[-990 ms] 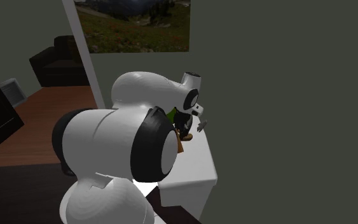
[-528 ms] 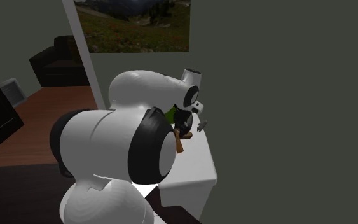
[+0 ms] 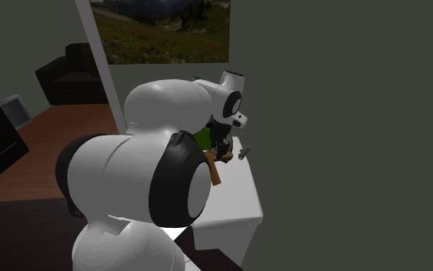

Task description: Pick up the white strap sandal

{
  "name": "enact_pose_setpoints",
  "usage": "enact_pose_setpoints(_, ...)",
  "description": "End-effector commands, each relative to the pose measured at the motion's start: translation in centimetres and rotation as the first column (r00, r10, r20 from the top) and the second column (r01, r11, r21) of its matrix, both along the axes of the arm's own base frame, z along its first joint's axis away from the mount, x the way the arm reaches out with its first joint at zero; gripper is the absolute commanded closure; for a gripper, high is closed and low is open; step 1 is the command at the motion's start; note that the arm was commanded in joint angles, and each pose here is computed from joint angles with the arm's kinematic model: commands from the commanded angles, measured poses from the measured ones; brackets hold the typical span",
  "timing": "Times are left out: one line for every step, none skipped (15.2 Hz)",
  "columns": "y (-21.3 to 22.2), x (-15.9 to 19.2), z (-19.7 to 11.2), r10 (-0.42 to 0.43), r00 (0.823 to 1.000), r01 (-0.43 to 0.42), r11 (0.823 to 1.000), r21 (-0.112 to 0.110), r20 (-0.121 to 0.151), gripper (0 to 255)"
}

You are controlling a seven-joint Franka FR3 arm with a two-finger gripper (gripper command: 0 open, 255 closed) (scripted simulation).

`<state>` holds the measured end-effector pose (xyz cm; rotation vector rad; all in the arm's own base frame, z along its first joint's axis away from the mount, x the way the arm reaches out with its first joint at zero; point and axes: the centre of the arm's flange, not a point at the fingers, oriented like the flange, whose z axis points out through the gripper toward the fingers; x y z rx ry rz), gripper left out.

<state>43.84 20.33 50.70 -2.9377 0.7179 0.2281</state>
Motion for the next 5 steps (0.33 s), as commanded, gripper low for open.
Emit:
enact_pose_setpoints(0.0, 0.0, 1.1, 0.000, 1.000, 0.000, 1.000, 0.000, 0.000, 255)
enact_pose_setpoints(0.0, 0.0, 1.6, 0.000, 1.000, 0.000, 1.000, 0.000, 0.000, 255)
enact_pose_setpoints(0.0, 0.0, 2.1, 0.000, 1.000, 0.000, 1.000, 0.000, 0.000, 255)
enact_pose_setpoints(0.0, 0.0, 2.2, 0.000, 1.000, 0.000, 1.000, 0.000, 0.000, 255)
enact_pose_setpoints(0.0, 0.0, 2.2, 0.000, 1.000, 0.000, 1.000, 0.000, 0.000, 255)
